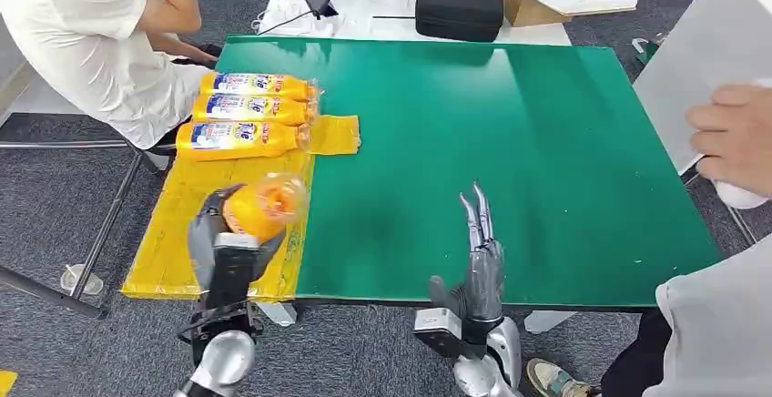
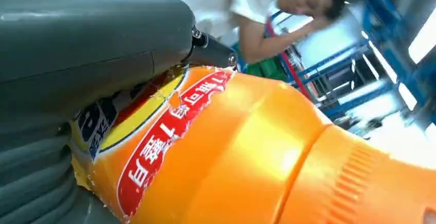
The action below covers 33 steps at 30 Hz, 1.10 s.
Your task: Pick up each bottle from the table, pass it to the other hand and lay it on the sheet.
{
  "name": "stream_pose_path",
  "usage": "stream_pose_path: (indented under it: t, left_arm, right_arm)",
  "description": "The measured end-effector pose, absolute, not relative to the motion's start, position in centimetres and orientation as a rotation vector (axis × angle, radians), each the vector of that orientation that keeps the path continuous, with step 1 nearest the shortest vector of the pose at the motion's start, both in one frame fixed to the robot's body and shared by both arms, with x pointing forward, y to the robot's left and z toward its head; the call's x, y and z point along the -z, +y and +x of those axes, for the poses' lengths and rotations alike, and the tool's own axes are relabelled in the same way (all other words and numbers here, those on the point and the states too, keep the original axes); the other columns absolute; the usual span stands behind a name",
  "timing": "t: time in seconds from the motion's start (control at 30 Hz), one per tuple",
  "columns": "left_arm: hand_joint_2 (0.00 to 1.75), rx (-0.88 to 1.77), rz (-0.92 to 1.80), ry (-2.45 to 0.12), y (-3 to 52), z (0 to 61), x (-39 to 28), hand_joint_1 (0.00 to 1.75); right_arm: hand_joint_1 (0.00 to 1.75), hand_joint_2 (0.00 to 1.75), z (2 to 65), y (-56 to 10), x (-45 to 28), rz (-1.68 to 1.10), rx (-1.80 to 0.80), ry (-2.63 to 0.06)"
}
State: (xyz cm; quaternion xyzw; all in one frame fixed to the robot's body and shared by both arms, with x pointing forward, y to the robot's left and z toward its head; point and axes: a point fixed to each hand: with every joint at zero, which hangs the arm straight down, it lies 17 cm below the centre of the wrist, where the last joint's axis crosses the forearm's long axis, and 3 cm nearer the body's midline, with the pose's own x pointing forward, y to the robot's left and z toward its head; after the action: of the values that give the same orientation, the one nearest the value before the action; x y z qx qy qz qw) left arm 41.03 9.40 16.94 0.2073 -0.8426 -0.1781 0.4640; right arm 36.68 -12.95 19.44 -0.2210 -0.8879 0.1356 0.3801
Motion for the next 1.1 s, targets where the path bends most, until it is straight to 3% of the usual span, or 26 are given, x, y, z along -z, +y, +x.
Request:
stream_pose_path:
  t: [0.23, 0.27, 0.3, 0.37, 0.4, 0.43, 0.47, 0.5, 0.57, 1.1]
  left_arm:
    - [1.75, 0.717, 0.598, -1.959, 8.2, 42.3, -11.9, 1.75]
    - [1.75, 0.773, 0.601, -1.937, 7.9, 42.5, -11.0, 1.64]
    - [1.75, 0.823, 0.601, -1.914, 7.7, 42.7, -10.0, 0.73]
    - [1.75, 0.905, 0.590, -1.856, 7.5, 42.8, -7.8, 0.66]
    - [1.75, 0.929, 0.587, -1.835, 7.6, 43.0, -7.1, 0.26]
    - [1.75, 0.961, 0.588, -1.807, 7.7, 43.3, -6.2, 0.26]
    - [1.75, 0.986, 0.588, -1.784, 7.8, 43.6, -5.5, 0.16]
    - [1.75, 1.029, 0.568, -1.735, 7.9, 43.9, -4.0, 0.10]
    - [1.75, 1.075, 0.536, -1.693, 7.9, 44.2, -2.8, 0.03]
    - [1.75, 1.181, 0.332, -1.507, 7.6, 44.1, 2.0, 0.00]
  right_arm:
    - [0.00, 0.00, 36.9, -11.8, -19.2, -0.530, -0.373, -2.271]
    - [0.00, 0.00, 37.0, -11.7, -19.1, -0.523, -0.374, -2.269]
    - [0.00, 0.00, 37.1, -11.6, -19.1, -0.515, -0.378, -2.270]
    - [0.00, 0.00, 37.2, -11.4, -19.0, -0.504, -0.383, -2.273]
    - [0.00, 0.00, 37.3, -11.2, -18.9, -0.499, -0.384, -2.272]
    - [0.00, 0.00, 37.4, -11.1, -18.8, -0.489, -0.385, -2.268]
    - [0.00, 0.00, 37.6, -11.0, -18.7, -0.483, -0.386, -2.268]
    - [0.00, 1.75, 37.7, -10.9, -18.5, -0.471, -0.380, -2.260]
    - [0.00, 1.75, 37.9, -10.9, -18.2, -0.457, -0.366, -2.250]
    - [0.00, 1.75, 39.0, -11.3, -15.8, -0.384, -0.307, -2.165]
